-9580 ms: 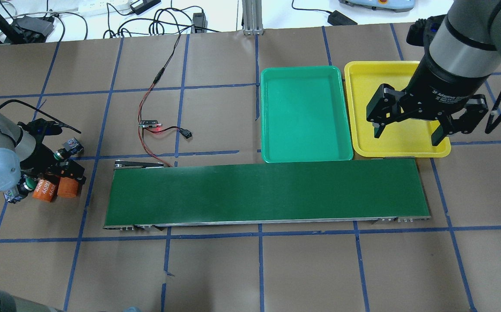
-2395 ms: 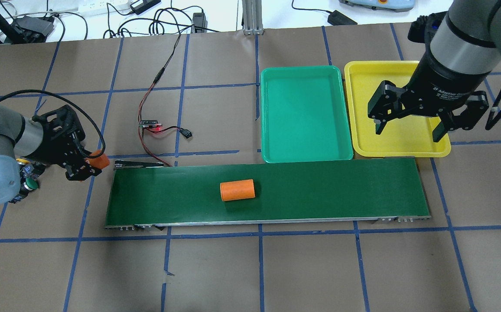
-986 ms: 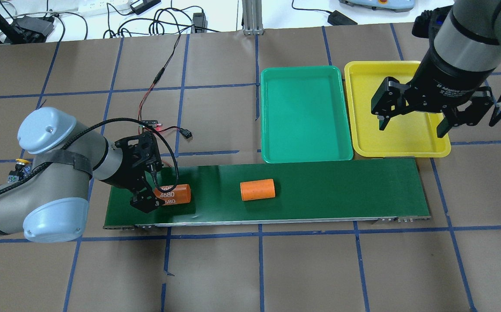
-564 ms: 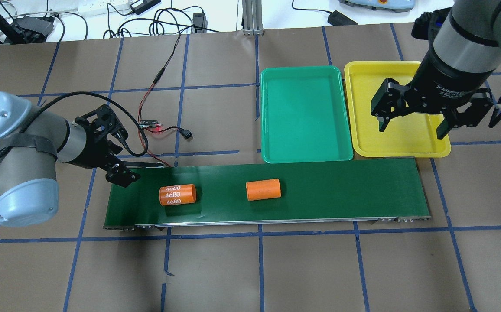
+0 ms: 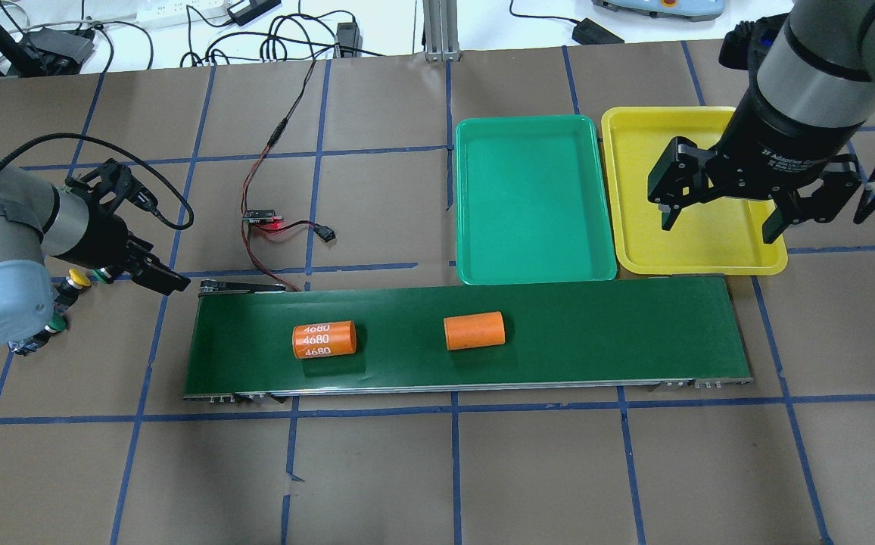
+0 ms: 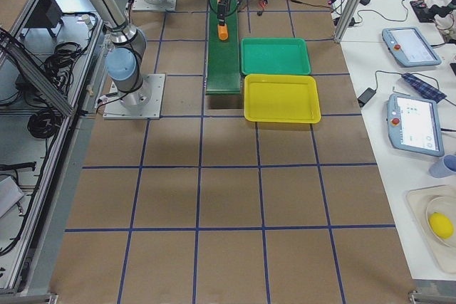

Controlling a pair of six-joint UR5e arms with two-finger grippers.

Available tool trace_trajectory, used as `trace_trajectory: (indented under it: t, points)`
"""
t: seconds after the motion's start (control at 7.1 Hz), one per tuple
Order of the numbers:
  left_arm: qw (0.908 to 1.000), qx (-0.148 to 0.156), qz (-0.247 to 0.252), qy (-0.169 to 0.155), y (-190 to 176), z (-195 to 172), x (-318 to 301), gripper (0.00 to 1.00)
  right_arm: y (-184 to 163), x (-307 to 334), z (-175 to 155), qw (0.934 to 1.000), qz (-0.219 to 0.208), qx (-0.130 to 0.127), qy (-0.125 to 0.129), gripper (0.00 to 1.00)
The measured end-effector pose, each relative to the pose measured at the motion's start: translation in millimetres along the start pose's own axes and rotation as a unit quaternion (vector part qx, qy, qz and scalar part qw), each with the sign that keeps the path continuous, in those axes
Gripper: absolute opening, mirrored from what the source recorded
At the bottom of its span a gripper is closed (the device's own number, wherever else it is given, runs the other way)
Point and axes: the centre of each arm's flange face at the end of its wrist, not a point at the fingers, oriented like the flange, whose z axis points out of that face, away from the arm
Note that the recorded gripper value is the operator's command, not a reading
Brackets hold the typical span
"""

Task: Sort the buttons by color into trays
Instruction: 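Return the left gripper to the button pile, then grasp a green-capped push button with the left gripper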

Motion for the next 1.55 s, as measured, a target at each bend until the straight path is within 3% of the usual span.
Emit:
trace_trajectory:
  t: [0.28, 0.7, 0.99, 1.13, 1.55]
  points:
    - [0.9987, -0.023, -0.045, -0.003, 12.9, 11.1, -35.7, 1.0, -0.8, -0.8, 0.9, 0.9997, 0.025, 0.001, -0.001, 1.0]
    - [0.9964, -0.029, -0.079, -0.007, 33.2, 25.9, -78.7, 1.0, -0.6, -2.3, 1.0, 0.9979, 0.064, 0.001, -0.007, 1.0]
    - [0.9952, -0.03, -0.093, -0.008, 40.9, 31.5, -106.9, 1.0, -1.2, -3.9, 0.0, 0.9919, 0.127, 0.004, -0.011, 1.0]
    - [0.995, -0.035, -0.094, -0.006, 42.0, 38.3, -118.5, 0.95, -2.0, -4.5, -0.4, 0.9879, 0.154, 0.008, -0.013, 1.0]
    - [0.9951, -0.048, -0.087, -0.004, 41.5, 58.7, -140.5, 0.95, -0.5, -10.7, 0.5, 0.9737, 0.227, 0.005, -0.023, 1.0]
